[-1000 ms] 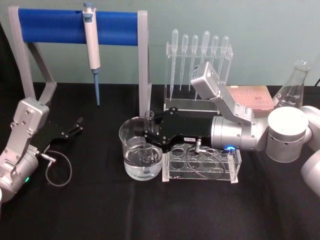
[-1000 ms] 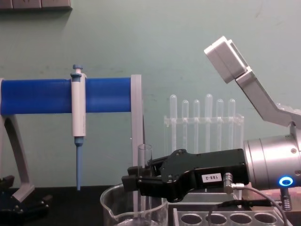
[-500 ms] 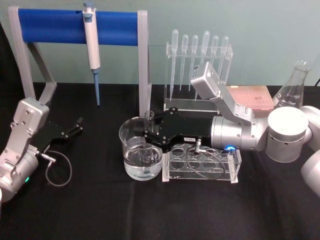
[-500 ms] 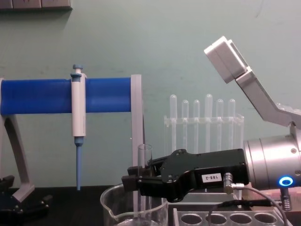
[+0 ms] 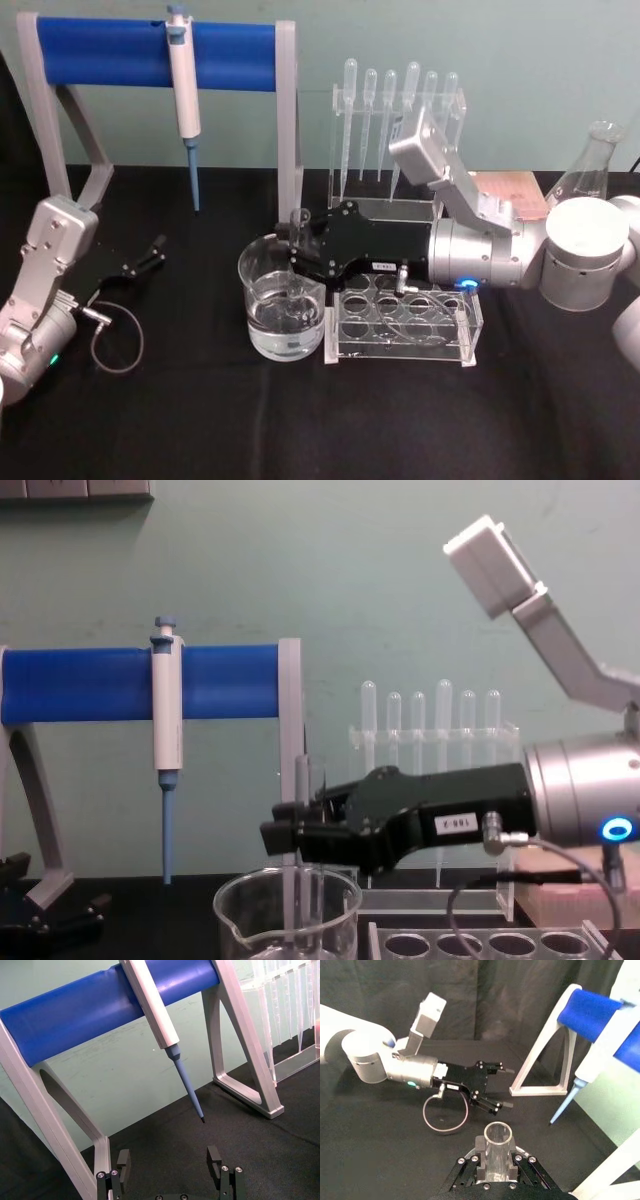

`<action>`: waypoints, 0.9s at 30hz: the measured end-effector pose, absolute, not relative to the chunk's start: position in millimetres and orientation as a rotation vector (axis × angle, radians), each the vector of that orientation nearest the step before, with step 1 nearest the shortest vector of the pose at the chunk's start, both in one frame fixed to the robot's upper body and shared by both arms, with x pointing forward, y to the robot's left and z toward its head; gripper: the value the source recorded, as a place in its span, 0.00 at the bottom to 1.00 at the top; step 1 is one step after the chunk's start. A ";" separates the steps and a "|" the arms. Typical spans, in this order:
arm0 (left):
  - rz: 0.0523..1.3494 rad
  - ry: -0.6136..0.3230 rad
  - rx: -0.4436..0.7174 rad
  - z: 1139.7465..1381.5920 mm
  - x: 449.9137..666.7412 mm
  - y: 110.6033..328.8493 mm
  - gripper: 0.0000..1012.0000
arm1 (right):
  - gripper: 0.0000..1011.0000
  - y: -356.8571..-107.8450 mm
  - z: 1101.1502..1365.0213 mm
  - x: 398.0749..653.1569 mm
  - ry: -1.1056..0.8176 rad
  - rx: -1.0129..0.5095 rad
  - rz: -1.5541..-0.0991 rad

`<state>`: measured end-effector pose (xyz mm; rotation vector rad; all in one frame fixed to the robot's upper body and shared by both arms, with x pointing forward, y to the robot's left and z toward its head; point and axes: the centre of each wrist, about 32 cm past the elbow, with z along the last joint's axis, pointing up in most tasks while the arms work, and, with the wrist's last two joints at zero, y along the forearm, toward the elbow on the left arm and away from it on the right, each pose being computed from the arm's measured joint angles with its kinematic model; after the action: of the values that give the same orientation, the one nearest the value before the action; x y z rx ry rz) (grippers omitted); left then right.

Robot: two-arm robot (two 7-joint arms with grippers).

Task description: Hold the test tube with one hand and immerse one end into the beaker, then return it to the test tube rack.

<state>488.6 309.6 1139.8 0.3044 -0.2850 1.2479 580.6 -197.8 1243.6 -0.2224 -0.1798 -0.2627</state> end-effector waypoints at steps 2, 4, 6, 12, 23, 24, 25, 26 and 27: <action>1.248 -0.285 0.304 1139.8 488.6 309.6 0.99 | 0.22 -198.8 1247.9 580.5 -0.184 -0.220 -0.258; 1.248 -0.285 0.304 1139.7 488.6 309.6 0.99 | 0.22 -200.2 1255.7 579.5 -0.194 -0.214 -0.253; 1.248 -0.285 0.305 1139.8 488.6 309.7 0.99 | 0.22 -201.1 1261.0 578.7 -0.200 -0.212 -0.249; 1.248 -0.285 0.304 1139.8 488.6 309.7 0.99 | 0.22 -202.2 1282.4 573.4 -0.228 -0.203 -0.228; 1.248 -0.285 0.304 1139.8 488.6 309.6 0.99 | 0.22 -206.6 1312.8 553.8 -0.280 -0.169 -0.212; 1.248 -0.285 0.304 1139.8 488.6 309.7 0.99 | 0.22 -207.6 1314.3 552.4 -0.284 -0.165 -0.214; 1.248 -0.285 0.304 1139.8 488.6 309.7 0.99 | 0.22 -208.6 1315.6 551.1 -0.286 -0.162 -0.216; 1.248 -0.285 0.304 1139.8 488.6 309.7 0.99 | 0.22 -209.8 1317.0 549.6 -0.289 -0.158 -0.217; 1.248 -0.285 0.304 1139.8 488.6 309.7 0.99 | 0.22 -212.8 1320.1 546.6 -0.296 -0.151 -0.222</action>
<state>488.6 309.7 1139.8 0.3044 -0.2851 1.2479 546.6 -212.8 1320.1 -0.1514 -0.2956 -0.2219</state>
